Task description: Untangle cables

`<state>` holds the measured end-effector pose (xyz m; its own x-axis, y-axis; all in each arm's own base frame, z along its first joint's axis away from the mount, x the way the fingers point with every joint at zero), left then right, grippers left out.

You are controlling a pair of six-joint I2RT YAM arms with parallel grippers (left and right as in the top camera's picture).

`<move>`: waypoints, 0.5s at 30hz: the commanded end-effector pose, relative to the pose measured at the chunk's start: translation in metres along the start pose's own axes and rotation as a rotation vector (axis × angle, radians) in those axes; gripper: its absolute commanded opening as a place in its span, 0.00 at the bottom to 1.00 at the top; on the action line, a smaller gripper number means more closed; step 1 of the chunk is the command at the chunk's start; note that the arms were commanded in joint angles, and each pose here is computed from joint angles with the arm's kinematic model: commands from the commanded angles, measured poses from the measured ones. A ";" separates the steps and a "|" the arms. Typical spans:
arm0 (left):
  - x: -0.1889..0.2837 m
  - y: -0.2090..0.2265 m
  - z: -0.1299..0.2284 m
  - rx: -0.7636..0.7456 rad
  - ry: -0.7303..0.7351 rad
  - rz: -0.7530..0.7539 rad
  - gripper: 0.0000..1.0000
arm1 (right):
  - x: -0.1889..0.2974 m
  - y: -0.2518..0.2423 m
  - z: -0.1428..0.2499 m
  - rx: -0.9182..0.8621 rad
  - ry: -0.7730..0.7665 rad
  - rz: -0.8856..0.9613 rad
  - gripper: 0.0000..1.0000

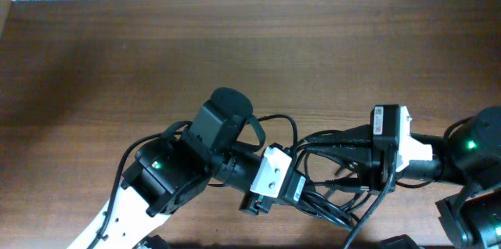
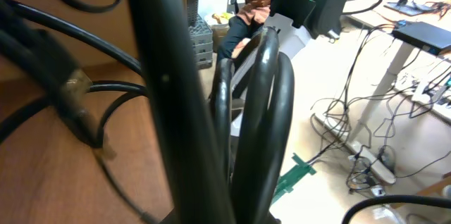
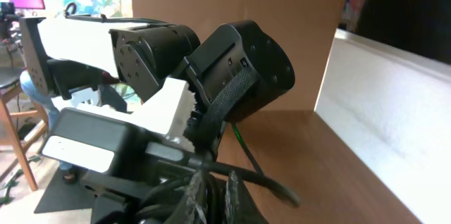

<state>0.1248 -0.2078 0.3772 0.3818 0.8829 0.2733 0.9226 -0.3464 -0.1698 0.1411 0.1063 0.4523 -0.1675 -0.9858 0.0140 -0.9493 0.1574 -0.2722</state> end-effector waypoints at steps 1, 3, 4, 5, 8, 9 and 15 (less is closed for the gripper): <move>-0.010 -0.020 0.000 -0.074 -0.002 0.109 0.00 | 0.002 -0.037 0.002 0.069 0.060 0.290 0.04; -0.010 -0.020 -0.001 -0.091 -0.010 0.106 0.00 | 0.001 -0.038 0.009 0.028 0.084 0.282 0.04; -0.011 -0.019 -0.003 -0.106 -0.016 0.103 0.00 | 0.001 -0.039 0.012 0.006 0.097 0.279 0.04; -0.011 -0.018 -0.004 -0.118 -0.022 0.100 0.00 | 0.000 -0.039 0.017 -0.023 0.114 0.274 0.04; -0.011 -0.017 -0.009 -0.160 -0.040 0.092 0.00 | -0.002 -0.039 0.033 -0.123 0.172 0.255 0.04; -0.011 -0.016 -0.009 -0.167 -0.044 0.090 0.00 | -0.003 -0.040 0.039 -0.161 0.199 0.259 0.09; -0.006 -0.010 -0.009 -0.086 -0.039 0.044 0.00 | 0.008 -0.044 0.051 -0.204 0.337 0.469 0.77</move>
<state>0.1197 -0.2184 0.3768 0.3923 0.8788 0.2718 0.9197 -0.3794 -0.1008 0.1802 0.1016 0.4184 -0.3955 -0.8982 0.1918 -0.9183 0.3910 -0.0623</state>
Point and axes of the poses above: each gripper's point midway between its finger pads, its own x axis back along the fingers, its own y axis along the line the jaws close on, z = x × y, the point moved 10 cm from there along x, back along the fingers, and after that the axes turned 10 degrees about x, right-handed, at the moved point
